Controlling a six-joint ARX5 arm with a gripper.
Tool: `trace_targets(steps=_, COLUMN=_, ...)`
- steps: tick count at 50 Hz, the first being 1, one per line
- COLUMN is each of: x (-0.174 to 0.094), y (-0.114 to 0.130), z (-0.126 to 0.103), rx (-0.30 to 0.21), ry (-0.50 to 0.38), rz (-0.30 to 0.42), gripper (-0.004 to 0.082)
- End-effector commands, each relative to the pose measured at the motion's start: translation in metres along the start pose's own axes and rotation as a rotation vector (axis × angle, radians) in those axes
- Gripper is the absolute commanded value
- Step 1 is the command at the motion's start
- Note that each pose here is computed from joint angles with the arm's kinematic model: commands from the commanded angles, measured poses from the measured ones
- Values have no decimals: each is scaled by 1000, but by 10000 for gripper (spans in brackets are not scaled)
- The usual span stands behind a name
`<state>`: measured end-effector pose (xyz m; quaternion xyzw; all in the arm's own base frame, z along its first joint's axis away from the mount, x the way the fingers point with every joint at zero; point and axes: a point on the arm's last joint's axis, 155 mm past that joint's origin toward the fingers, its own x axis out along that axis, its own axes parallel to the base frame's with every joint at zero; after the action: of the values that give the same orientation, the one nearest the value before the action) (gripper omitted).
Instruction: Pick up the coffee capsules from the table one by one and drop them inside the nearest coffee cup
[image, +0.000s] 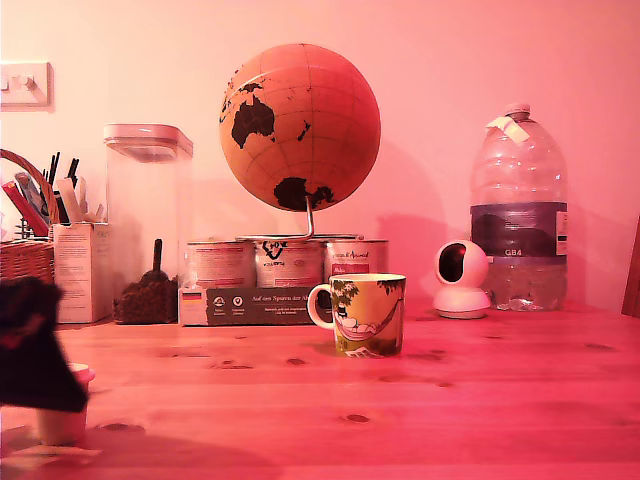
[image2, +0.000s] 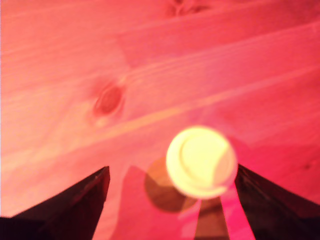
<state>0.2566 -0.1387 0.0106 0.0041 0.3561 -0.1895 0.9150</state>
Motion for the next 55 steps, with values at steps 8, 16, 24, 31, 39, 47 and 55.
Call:
trace_targets(steps=8, x=5, y=-4, z=6, rx=10, ry=-11, rz=-13, gripper=710)
trace_targets(steps=16, x=6, y=-5, z=7, rx=10, ry=-13, rz=-17, gripper=710)
trace_targets(steps=24, x=6, y=-5, z=9, rx=17, ry=-19, rz=-18, gripper=709)
trace_targets(steps=31, x=7, y=-8, z=10, rx=37, ry=-24, rz=-34, gripper=667)
trace_targets(steps=39, x=10, y=-18, z=12, rx=45, ry=-35, rz=-84, gripper=510)
trace_targets(steps=47, x=10, y=-21, z=12, rx=48, ry=-32, rz=-101, gripper=461)
trace_targets(steps=55, x=10, y=-21, z=12, rx=53, ry=-31, rz=-104, gripper=423)
